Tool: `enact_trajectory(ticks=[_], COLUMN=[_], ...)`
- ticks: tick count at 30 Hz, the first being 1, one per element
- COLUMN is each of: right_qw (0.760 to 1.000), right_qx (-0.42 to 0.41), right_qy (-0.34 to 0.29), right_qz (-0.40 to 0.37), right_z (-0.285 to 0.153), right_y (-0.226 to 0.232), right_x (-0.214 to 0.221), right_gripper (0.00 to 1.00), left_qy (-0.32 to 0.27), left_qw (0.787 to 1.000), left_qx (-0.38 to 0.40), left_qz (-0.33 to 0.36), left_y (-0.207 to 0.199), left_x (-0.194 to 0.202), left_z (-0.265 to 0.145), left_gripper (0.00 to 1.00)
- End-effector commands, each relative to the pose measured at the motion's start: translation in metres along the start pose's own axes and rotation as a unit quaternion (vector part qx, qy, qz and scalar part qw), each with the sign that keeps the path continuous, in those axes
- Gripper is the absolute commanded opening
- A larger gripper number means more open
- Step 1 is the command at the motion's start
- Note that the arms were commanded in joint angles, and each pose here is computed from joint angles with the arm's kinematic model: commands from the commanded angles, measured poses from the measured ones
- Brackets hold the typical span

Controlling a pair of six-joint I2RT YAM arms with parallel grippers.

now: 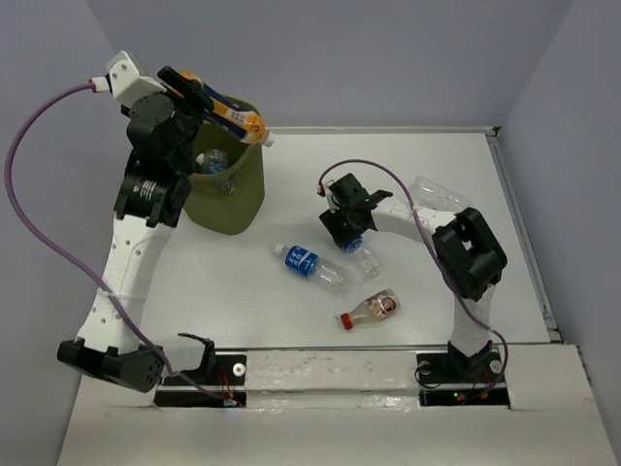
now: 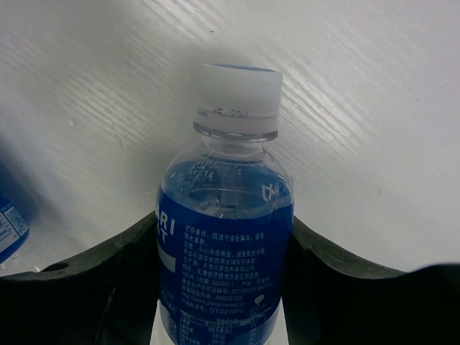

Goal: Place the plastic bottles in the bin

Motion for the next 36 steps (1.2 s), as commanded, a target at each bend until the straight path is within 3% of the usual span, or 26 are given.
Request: enact_trajectory(ticks=[1,7,13,23,26,33,36], right_qw=[0.997,0.993,0.987,0.966,0.959,0.943,0.938], right_qx=[0.021,0.024,0.036,0.019,0.011,-0.012,-0.028], right_qy=[-0.071,-0.11,-0.15,-0.244,-0.268,-0.315,-0.329], right_qz=[0.017,0.029,0.044,0.084,0.091,0.106,0.105], right_z=[-0.024,-0.046,-0.076,-0.144,-0.156,-0.188,-0.196], right_y=[-0.01,-0.011,-0.014,-0.015,-0.015,-0.013,-0.011], right_x=[-0.023,-0.029,-0.035,-0.042,-0.045,-0.045,-0.046], right_gripper=[0.46,0.39,0.36,0.33,0.32,0.3,0.28], left_qy=[-0.1,-0.112,-0.106,-0.104,-0.099,-0.094,-0.089], left_qw=[0.992,0.981,0.963,0.943,0.942,0.95,0.961], left_qx=[-0.072,-0.152,-0.225,-0.28,-0.279,-0.259,-0.229], left_qz=[0.003,0.049,0.099,0.15,0.155,0.146,0.131], left_y=[0.01,0.028,0.045,0.063,0.066,0.061,0.053], left_x=[-0.05,-0.047,-0.018,0.013,0.02,0.025,0.016], left_z=[0.024,0.058,0.083,0.094,0.094,0.092,0.085], left_gripper=[0.4,0.41,0.42,0.49,0.57,0.99,0.99])
Point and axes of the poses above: each gripper's point midway between its finger pads, its own z axis out along the fingers, its own y axis along the line the jaws close on, x = y × z, the point moved 8 cm from there along -z, back along the fingers, and after that the axes turned 10 degrees about z, right-handed, at the moved point
